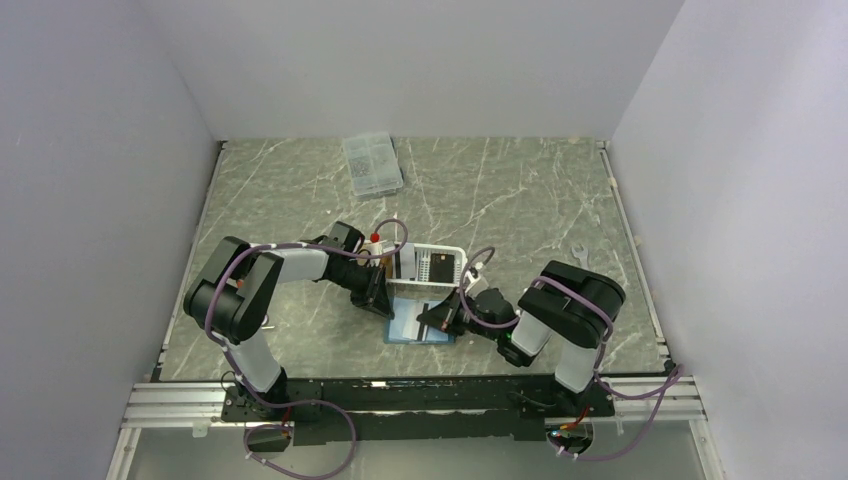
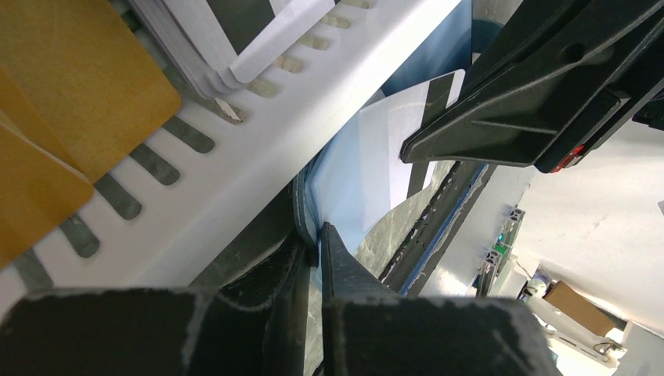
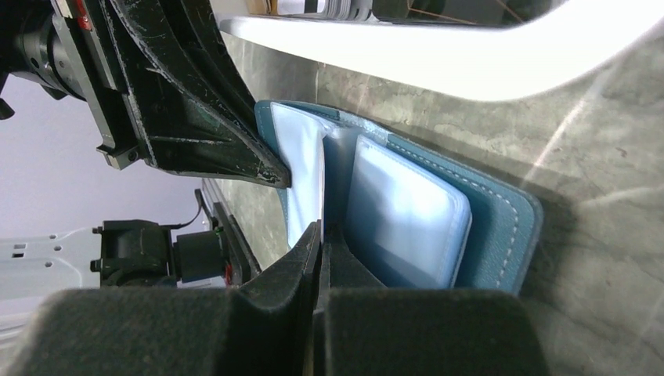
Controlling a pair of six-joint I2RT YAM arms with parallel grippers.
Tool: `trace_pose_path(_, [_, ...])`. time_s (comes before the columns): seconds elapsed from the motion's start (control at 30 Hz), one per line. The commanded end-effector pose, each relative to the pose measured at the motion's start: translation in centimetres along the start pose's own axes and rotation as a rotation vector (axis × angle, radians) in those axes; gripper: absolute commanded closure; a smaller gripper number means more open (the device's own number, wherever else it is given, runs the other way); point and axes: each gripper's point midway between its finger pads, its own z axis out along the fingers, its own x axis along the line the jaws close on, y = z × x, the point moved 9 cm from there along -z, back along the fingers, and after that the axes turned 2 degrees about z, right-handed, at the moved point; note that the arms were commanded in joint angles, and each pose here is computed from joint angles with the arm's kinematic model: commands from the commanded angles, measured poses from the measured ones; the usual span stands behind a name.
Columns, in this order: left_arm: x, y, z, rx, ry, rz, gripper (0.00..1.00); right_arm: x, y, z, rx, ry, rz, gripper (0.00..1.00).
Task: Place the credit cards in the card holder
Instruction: Insert the credit card into the card holder.
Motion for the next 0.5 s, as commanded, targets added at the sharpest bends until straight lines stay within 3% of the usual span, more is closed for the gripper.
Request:
trace_pose_path(0.0, [-0.35, 0.43, -0.34, -0.017, -0.001, 0.031, 0.86, -1.18, -0.69, 0.28, 0.076, -0.052, -0.012, 1.0])
trace_pose_path(0.3, [-0.59, 0.5, -0.38, -0.017, -0.01, 0.036, 0.81, -1.85, -0.62, 0.48, 0.124, -0.153, -0.05, 1.0])
trace_pose_path(0.4, [-0.65, 0.5, -0.43, -0.017, -0.01, 0.04, 0.83, -1.98, -0.55, 0.3, 0.125, -0.236, -0.065, 0.82])
trace_pose_path(0.47, [-0.62, 0.51, -0.45, -0.016, -0.009, 0.041, 0.94, -1.85, -0.44, 0.02, 0.108, -0.283, -0.081, 0.68])
